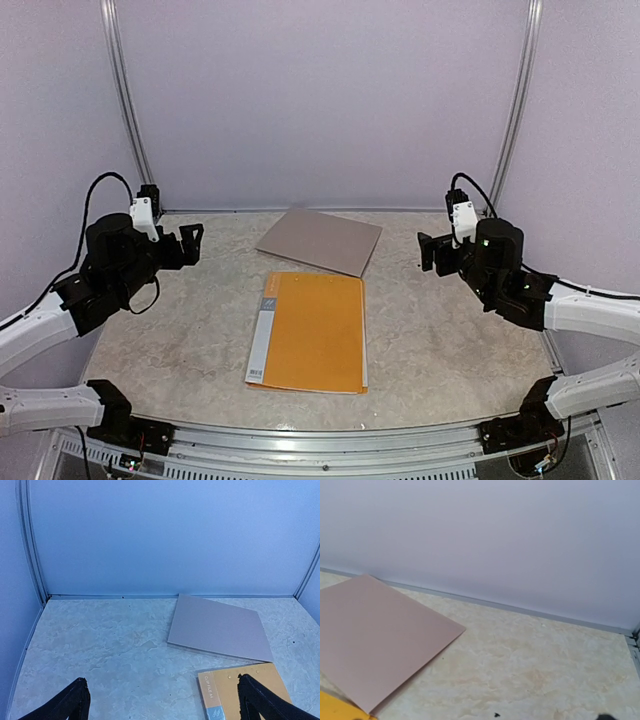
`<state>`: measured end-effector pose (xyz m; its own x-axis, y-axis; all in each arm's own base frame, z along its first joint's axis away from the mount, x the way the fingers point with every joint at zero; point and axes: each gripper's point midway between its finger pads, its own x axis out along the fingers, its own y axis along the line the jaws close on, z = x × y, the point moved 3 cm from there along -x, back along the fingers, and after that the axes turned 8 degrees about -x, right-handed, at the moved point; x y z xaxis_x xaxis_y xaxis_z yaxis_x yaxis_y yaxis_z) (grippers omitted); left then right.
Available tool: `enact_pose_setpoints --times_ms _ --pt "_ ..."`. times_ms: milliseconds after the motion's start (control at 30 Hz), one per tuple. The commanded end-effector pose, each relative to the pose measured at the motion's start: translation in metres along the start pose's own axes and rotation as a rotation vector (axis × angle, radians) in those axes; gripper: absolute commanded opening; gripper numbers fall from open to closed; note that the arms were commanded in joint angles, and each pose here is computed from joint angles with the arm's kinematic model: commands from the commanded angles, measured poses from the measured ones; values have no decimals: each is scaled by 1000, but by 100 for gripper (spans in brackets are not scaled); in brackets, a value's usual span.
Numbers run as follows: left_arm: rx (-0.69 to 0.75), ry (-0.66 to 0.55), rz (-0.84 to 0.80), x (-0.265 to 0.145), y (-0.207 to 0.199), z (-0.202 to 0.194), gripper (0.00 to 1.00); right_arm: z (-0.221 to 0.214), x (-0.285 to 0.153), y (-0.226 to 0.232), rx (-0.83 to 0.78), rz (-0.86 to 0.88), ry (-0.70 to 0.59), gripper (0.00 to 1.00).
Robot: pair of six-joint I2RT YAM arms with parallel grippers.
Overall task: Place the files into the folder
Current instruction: Reset both arms
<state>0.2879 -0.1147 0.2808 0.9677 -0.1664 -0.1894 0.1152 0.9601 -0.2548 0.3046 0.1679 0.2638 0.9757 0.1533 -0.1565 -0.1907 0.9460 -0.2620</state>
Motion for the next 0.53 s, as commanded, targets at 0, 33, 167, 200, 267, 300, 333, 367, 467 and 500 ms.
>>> enact_pose_setpoints --times_ms 0,33,167,200,267,300,333,367,467,500 --pt "-7 -16 -10 -1 1 2 99 -3 2 -2 11 -8 1 99" --pt "-6 -13 -9 -1 1 1 99 -2 2 -2 12 -8 0 99" --pt "-6 -7 -7 0 1 -1 99 -3 2 -2 8 -7 3 99" --pt "-6 -5 -6 0 1 -1 99 -3 2 -2 9 -7 4 99" --pt "-6 -2 -4 1 1 -2 99 -3 1 -2 11 -6 4 99" --pt "-6 -2 -3 1 1 -2 99 -4 1 -2 11 -5 5 99" --pt "-6 -1 -3 1 1 -2 99 -4 1 -3 12 -5 4 99" --pt "-6 -1 -1 1 1 -2 99 -4 1 -3 10 -5 7 99" --pt "-6 -1 0 1 1 -2 99 -5 0 -3 8 -6 8 99" --pt "-5 0 1 2 1 -2 99 -4 -1 -3 10 -4 3 99"
